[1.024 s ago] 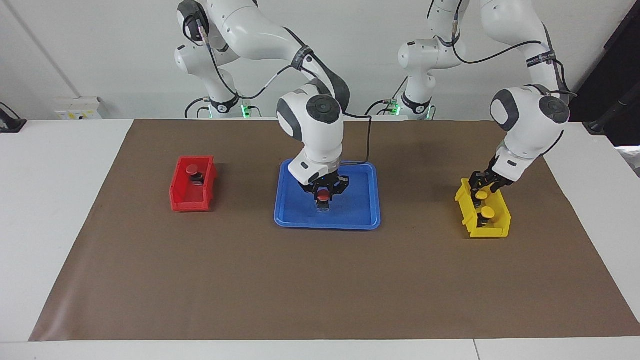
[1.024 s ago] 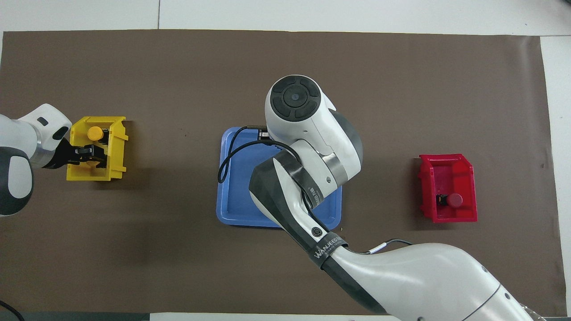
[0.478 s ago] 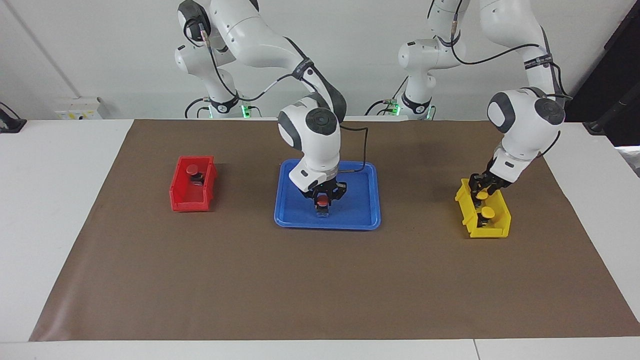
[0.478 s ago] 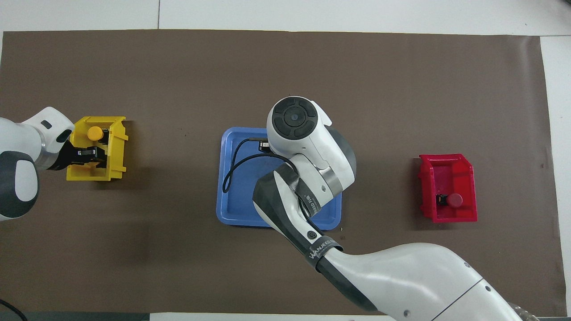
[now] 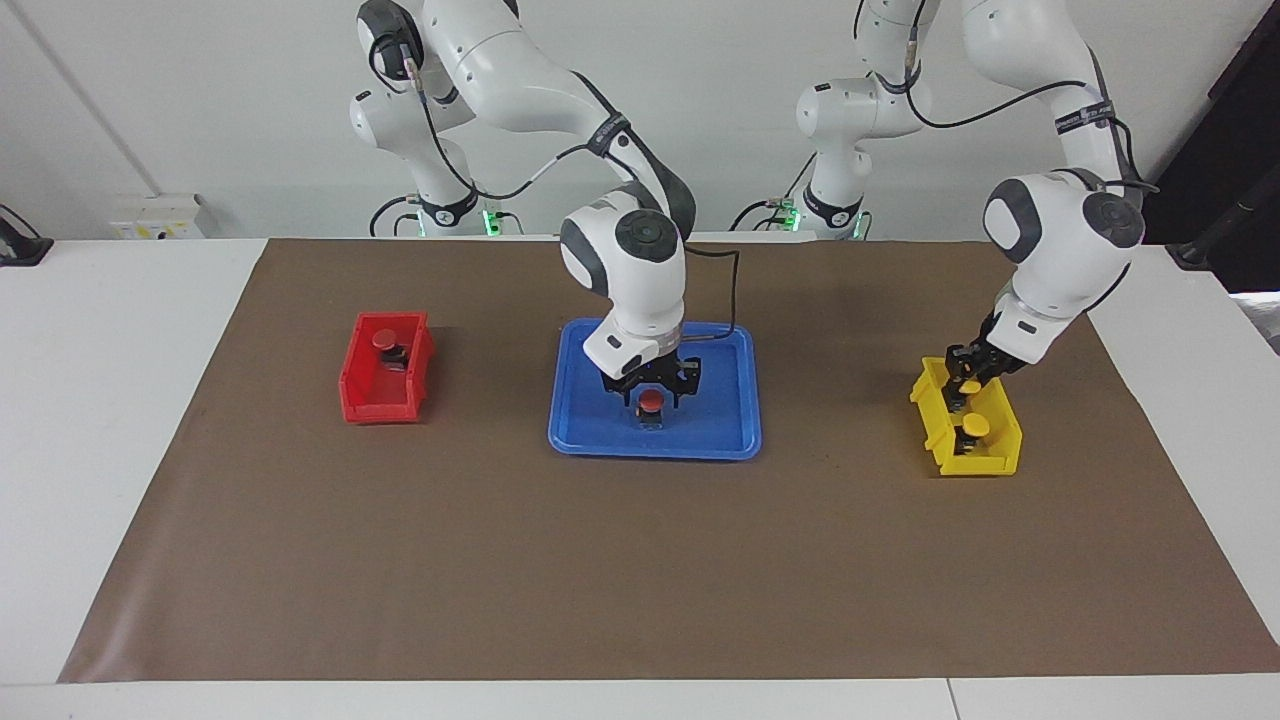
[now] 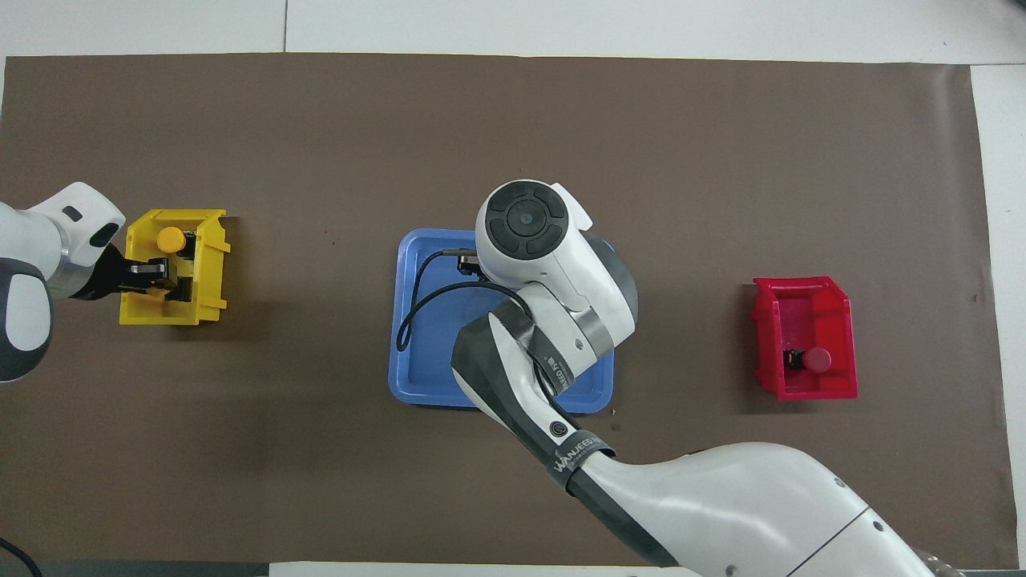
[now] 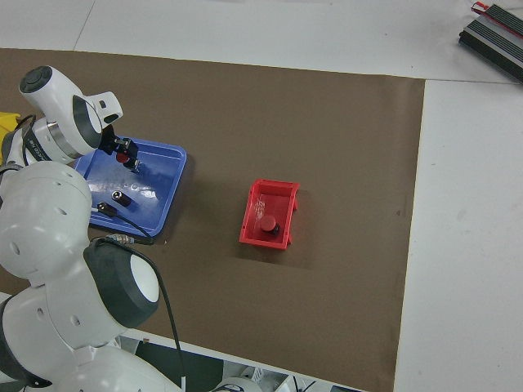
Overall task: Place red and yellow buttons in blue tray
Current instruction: 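Return the right gripper to the red holder while the left gripper lifts the button, then place the yellow button in the tray while the right gripper grasps another red button, then grasp the second yellow button with the left gripper while the right gripper lifts its button, then carry the second red button to the tray and release it with the right gripper, then withdraw the right gripper while the left gripper carries the yellow button toward the tray, then lower the yellow button into the tray beside the others and open the left gripper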
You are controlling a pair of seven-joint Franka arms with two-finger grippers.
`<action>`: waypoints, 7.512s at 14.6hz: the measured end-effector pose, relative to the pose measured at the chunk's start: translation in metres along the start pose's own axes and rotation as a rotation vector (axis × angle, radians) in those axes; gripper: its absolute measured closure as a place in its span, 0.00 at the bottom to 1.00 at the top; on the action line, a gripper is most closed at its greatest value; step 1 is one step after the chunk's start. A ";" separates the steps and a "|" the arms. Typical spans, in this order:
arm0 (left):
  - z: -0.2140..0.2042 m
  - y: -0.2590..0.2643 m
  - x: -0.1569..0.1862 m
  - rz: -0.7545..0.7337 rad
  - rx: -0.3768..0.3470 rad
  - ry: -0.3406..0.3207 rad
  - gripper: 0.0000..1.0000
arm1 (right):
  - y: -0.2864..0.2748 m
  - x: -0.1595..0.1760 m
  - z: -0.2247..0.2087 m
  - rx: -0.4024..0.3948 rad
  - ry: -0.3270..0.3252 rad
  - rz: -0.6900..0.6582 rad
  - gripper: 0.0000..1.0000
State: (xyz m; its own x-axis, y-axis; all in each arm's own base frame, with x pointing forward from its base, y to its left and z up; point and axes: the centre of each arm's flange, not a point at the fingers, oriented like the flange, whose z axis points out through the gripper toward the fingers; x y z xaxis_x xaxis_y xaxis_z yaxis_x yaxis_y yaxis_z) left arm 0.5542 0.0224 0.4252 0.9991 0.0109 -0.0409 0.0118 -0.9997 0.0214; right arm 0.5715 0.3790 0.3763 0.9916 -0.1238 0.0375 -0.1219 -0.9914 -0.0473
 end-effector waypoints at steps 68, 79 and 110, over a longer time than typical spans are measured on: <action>0.060 0.005 0.043 0.057 0.005 0.116 0.59 | 0.077 0.005 0.033 0.036 -0.131 -0.051 0.59; -0.053 0.106 0.051 0.042 -0.015 0.046 0.59 | 0.169 0.053 -0.099 0.002 -0.038 0.054 0.00; -0.031 0.318 -0.045 -0.024 0.026 0.017 0.00 | 0.454 0.028 -0.271 -0.072 -0.122 0.033 0.00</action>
State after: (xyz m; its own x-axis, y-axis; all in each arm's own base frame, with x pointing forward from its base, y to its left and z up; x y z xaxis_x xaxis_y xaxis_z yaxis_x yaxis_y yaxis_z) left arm 0.5141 -0.2950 0.4650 0.9991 0.0355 -0.0243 0.0354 -0.9994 -0.0055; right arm 0.5324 -0.0864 0.6261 0.9843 -0.1551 -0.0847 -0.1534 -0.9878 0.0259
